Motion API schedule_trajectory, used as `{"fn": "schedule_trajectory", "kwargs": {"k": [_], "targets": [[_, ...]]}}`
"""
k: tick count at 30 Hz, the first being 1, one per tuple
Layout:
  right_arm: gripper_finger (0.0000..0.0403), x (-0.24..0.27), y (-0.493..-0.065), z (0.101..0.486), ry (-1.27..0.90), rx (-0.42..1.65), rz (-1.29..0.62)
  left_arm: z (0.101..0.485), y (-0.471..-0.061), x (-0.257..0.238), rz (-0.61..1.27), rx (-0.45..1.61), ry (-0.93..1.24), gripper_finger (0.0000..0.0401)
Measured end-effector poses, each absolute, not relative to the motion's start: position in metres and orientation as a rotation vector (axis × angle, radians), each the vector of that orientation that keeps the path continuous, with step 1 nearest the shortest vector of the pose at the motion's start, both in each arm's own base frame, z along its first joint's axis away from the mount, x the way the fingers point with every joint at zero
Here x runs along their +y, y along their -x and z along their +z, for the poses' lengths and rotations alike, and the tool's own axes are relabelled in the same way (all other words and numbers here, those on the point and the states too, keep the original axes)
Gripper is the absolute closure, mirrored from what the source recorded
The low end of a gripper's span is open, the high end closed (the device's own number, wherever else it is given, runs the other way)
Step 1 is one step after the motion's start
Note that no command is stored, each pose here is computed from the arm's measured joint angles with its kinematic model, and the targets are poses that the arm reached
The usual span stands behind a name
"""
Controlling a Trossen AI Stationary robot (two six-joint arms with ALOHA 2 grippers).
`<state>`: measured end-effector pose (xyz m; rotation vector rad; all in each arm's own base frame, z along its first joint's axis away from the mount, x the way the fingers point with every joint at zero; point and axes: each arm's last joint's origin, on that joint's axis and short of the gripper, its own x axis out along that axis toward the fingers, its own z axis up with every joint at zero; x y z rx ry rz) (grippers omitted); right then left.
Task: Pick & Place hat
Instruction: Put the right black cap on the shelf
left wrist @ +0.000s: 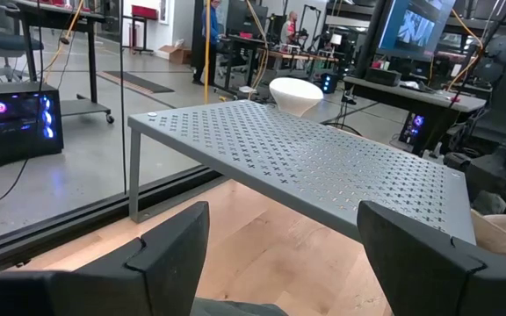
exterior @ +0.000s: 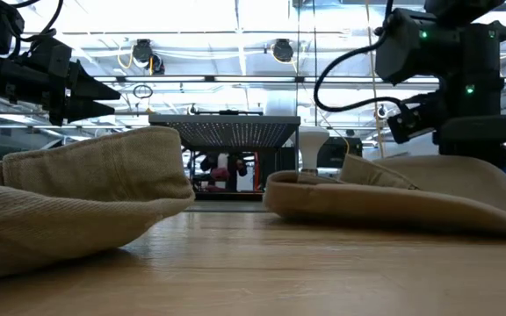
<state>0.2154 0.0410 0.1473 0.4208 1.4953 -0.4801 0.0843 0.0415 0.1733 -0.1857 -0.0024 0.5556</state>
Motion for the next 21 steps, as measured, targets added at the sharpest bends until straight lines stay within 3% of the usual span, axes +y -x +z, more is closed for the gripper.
{"fn": "schedule_trajectory", "kwargs": {"k": [12, 21], "targets": [[0.0384, 0.042, -0.214, 0.147, -0.457, 1.522, -0.448, 0.173, -0.084, 0.041, 0.556, -0.002, 0.186, 0.0107], [0.0388, 0.04, -0.21, 0.161, -0.39, 1.597, -0.429, 0.173, -0.084, 0.041, 0.555, -0.002, 0.186, 0.0107]]}}
